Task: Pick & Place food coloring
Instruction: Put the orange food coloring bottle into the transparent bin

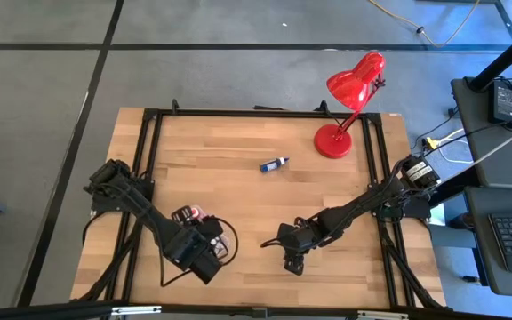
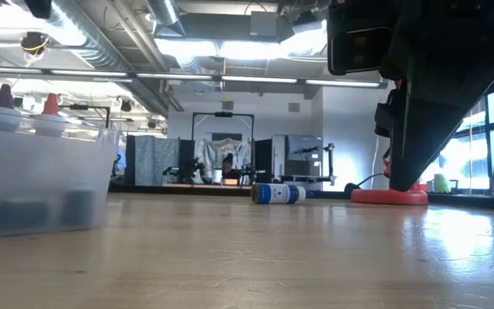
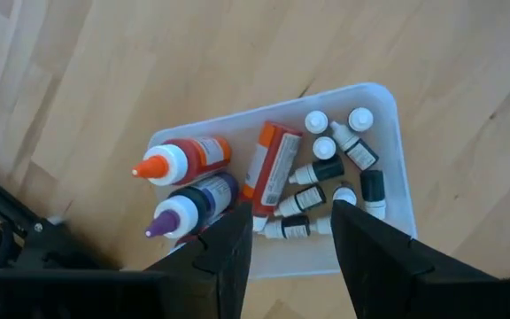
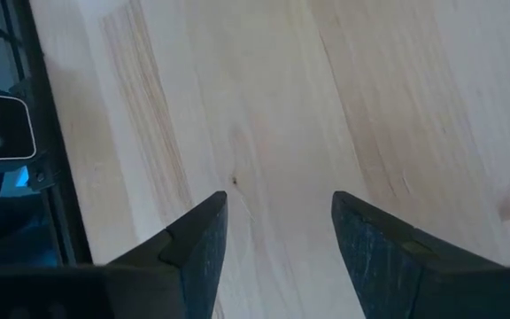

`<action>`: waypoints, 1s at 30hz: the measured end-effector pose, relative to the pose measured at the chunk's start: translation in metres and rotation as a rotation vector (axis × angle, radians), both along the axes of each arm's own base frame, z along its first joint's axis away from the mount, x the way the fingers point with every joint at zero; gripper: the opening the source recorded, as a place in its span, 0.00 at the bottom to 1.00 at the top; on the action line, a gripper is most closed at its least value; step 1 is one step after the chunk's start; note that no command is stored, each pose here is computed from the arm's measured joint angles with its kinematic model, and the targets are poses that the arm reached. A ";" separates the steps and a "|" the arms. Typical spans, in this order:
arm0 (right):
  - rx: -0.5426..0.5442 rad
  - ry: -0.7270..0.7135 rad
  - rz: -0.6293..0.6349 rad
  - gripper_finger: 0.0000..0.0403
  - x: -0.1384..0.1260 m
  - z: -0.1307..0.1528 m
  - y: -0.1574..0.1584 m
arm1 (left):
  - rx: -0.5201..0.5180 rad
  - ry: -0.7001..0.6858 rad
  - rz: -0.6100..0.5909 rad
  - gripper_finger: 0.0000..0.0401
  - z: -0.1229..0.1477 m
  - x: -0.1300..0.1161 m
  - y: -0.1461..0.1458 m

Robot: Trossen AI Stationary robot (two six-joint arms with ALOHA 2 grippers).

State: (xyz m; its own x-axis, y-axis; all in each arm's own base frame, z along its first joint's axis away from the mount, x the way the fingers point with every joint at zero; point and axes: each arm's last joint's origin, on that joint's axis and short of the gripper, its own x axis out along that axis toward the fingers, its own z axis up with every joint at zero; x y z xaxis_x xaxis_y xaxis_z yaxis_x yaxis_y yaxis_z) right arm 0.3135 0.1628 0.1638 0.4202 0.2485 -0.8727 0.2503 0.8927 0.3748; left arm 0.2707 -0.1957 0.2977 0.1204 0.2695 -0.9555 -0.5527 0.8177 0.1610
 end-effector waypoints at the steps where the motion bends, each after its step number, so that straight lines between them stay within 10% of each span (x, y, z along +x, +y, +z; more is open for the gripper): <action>1: 0.000 0.000 0.000 0.51 0.000 0.000 0.000 | 0.000 0.000 0.000 0.37 0.000 0.000 0.000; 20: 0.021 0.010 0.013 0.51 0.000 0.000 0.001 | -0.025 0.203 -0.046 0.59 -0.030 -0.008 0.004; 30: -0.006 -0.004 -0.004 0.51 0.000 0.000 0.000 | -0.023 0.138 -0.362 0.57 -0.031 0.004 -0.001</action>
